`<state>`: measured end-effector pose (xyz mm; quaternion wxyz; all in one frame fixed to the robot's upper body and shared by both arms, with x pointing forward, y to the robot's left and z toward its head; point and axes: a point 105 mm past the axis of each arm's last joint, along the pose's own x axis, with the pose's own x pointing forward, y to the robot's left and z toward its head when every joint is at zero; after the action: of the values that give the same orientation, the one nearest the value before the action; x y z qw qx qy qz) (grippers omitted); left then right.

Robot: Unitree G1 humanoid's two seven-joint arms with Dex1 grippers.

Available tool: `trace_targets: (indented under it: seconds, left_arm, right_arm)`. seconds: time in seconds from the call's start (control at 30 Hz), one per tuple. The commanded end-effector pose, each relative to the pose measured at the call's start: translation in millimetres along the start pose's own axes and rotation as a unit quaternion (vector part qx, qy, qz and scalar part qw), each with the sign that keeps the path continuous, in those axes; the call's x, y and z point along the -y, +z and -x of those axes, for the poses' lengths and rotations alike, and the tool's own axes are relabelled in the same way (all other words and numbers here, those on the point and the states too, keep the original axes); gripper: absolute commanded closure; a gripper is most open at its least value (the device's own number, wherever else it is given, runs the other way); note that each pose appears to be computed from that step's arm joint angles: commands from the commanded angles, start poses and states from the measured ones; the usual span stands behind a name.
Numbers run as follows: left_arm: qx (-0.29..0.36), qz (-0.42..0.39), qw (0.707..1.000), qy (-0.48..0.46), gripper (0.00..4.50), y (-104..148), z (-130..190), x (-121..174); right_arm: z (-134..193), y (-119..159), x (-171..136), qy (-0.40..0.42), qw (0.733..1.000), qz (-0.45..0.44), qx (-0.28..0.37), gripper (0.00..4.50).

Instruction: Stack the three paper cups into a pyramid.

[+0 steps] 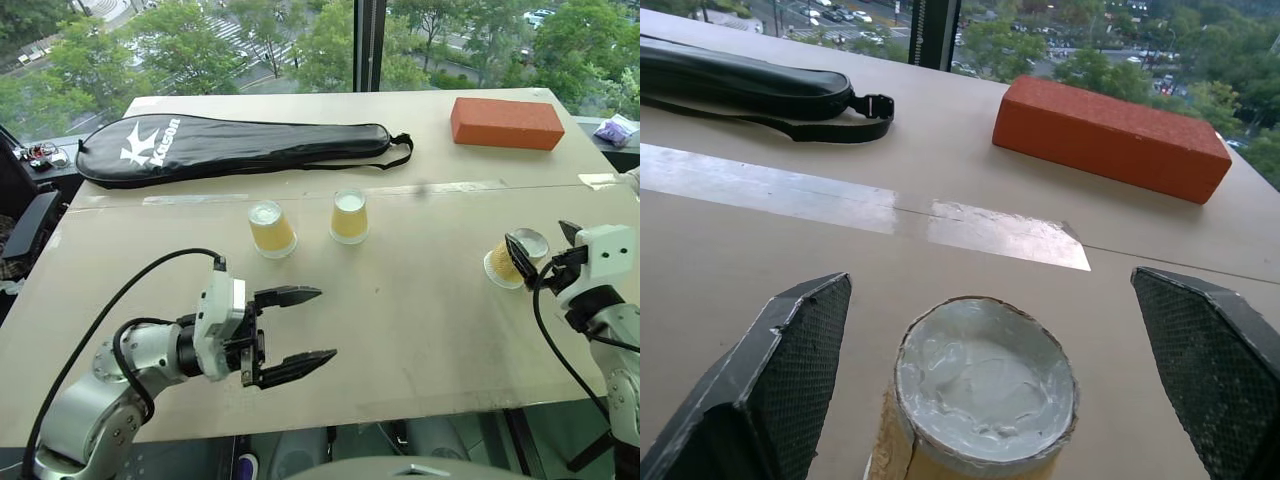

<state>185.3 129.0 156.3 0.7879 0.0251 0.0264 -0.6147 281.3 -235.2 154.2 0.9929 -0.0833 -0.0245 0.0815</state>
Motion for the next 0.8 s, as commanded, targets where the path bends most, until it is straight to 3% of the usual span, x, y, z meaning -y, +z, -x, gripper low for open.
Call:
trace_targets:
  seconds: [0.03, 0.33, 0.43, 0.53, 0.8]
  left_arm:
    - [0.012, -0.012, 0.999, -0.028, 0.00, 9, -4, 10]
    - [0.023, -0.024, 0.999, -0.036, 0.00, 16, -6, 12]
    - [0.031, -0.027, 0.998, -0.039, 0.00, 19, -8, 13]
    - [0.033, -0.025, 0.998, -0.041, 0.00, 19, -9, 14]
    - [0.038, -0.019, 0.999, -0.018, 0.00, 13, -6, 7]
  right_arm:
    - [-5, 11, -1, -0.003, 1.000, 0.012, 0.010, 0.07]
    - [-17, -2, 0, -0.023, 0.999, -0.013, -0.027, 0.07]
    - [-17, -4, -1, -0.023, 0.999, -0.028, -0.033, 0.88]
    - [-16, -6, 0, -0.022, 0.999, -0.032, -0.037, 2.36]
    - [-17, 9, -7, 0.032, 0.999, -0.008, -0.007, 2.45]
